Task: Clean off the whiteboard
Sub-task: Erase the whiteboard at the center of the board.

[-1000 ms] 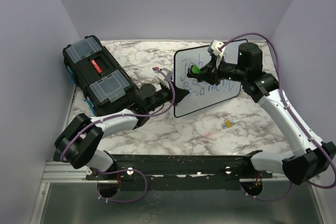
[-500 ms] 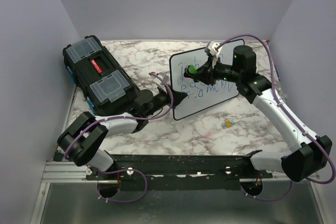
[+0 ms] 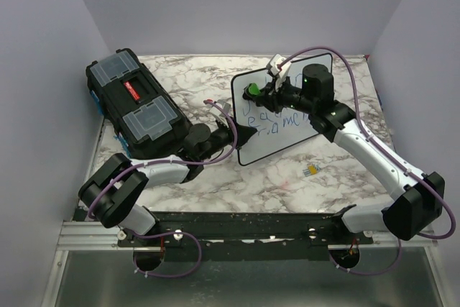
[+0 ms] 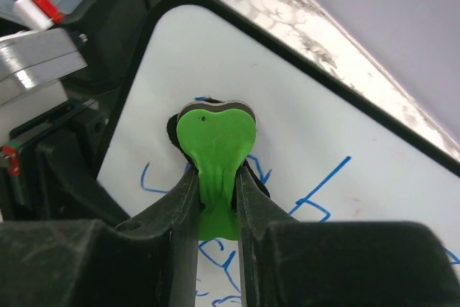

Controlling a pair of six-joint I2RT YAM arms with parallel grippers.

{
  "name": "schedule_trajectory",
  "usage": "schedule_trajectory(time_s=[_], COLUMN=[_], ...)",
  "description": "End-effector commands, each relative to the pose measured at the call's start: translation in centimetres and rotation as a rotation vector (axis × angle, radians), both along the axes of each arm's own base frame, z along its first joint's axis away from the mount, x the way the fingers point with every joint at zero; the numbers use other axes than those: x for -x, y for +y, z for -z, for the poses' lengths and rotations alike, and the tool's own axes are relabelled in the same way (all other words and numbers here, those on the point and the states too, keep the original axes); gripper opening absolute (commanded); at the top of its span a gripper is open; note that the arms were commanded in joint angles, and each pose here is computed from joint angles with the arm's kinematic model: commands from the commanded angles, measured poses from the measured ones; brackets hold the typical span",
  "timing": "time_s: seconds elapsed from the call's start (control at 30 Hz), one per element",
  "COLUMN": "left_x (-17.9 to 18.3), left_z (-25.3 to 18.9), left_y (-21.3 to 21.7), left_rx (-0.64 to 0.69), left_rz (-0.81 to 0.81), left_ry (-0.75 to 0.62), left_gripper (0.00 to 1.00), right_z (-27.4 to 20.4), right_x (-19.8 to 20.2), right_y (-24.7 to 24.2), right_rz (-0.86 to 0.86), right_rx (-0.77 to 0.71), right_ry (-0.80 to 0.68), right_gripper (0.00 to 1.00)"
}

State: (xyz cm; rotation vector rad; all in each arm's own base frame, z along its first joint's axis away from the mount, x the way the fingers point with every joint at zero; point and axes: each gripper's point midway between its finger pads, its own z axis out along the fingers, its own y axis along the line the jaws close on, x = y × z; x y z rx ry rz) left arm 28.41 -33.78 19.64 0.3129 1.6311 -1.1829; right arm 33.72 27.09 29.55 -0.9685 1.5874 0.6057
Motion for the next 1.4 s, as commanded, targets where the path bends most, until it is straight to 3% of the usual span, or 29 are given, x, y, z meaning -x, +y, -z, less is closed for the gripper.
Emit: schedule_trajectory(time_s=[0.0,0.17,0.43,0.53,0.77,0.9,0.97,1.1,1.2,1.27,1.37], left_x=[0.0,0.2,0.3,0.4,0.7,0.8,0.9,1.0,1.1,1.2,1.5], left_z=[-6.3,-6.5,-6.7,-6.6,-6.3,-6.3,-6.3,-6.3,-6.3,-6.2,-5.9], left_y=[-0.5,-0.9,-1.3,-1.3,-1.2,-1.2,-1.2,-1.4,-1.4,-1.4,-1.4], left_rx=[0.114,0.099,0.1,0.099,0.098,0.1,0.101,0.103,0.103,0.106,0.106], left_rz=[-0.013,-0.003,0.008,0.01,0.009,0.011,0.013,0.016,0.018,0.02,0.023], left_ry=[-0.162,-0.17,-0.17,-0.167,-0.161,-0.159,-0.159,-0.158,-0.156,-0.152,-0.143], left_gripper=[0.0,0.0,0.0,0.0,0.0,0.0,0.0,0.0,0.0,0.0,0.0], right_z=[-2.3,-1.8,1.1,1.7,-1.7,-1.5,-0.5,2.7,4.4,4.7,3.6], right_x=[-2.6,-2.8,2.2,3.0,-2.4,-3.2,-2.7,1.5,3.9,4.2,2.5], right_y=[-0.9,-1.8,1.8,2.7,-1.1,-2.3,-1.9,0.9,1.4,1.2,0.0], right_rz=[0.145,0.194,-0.138,-0.167,0.26,0.34,0.293,-0.037,-0.189,-0.194,-0.046], right_rx=[-0.037,-0.024,0.047,0.077,-0.006,0.002,0.026,0.125,0.172,0.184,0.155], right_ry=[-0.083,-0.086,-0.034,-0.037,-0.109,-0.121,-0.12,-0.072,-0.044,-0.049,-0.086], right_gripper=[0.01,0.01,0.01,0.01,0.01,0.01,0.01,0.01,0.01,0.01,0.01])
